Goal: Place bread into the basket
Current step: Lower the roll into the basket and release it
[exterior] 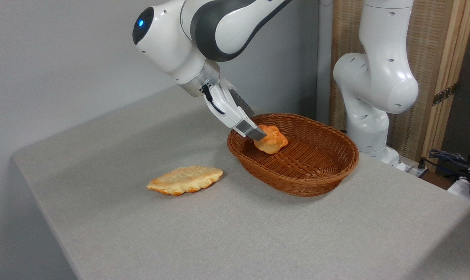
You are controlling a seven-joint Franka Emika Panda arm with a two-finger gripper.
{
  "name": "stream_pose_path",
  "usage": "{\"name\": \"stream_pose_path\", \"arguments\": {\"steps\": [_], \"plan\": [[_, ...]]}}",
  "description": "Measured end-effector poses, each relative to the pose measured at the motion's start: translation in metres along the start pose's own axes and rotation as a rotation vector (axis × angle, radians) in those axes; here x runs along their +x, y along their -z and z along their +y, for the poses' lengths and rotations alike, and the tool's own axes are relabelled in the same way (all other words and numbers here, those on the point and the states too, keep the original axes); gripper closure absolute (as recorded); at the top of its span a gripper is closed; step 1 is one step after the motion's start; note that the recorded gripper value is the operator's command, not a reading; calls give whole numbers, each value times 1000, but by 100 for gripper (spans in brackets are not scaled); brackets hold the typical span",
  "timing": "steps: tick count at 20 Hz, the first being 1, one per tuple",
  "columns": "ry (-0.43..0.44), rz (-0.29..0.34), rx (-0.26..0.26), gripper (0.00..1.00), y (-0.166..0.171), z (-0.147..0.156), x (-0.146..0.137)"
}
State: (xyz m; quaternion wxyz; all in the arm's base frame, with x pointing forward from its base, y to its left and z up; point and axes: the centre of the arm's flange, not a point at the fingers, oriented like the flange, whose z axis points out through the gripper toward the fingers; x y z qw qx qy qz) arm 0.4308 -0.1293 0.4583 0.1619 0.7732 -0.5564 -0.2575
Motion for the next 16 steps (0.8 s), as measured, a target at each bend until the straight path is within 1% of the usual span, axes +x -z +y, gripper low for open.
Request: {"name": "stream_pose_path", "arguments": {"steps": [2,3,5,8,9,10,12,14,16], "plan": [[-3,13,26,0,7,0,2],[-4,27,54,0,15,0,2],[-6,68,133,0,45,4,1],[17,163,284,0,114,21,-18],[45,217,355,0,147,32,-32],[72,256,404,0,165,38,-39],[148,340,488,0,187,40,-42],[236,416,540,0,198,34,-38],[313,463,563,0,201,22,-33]]}}
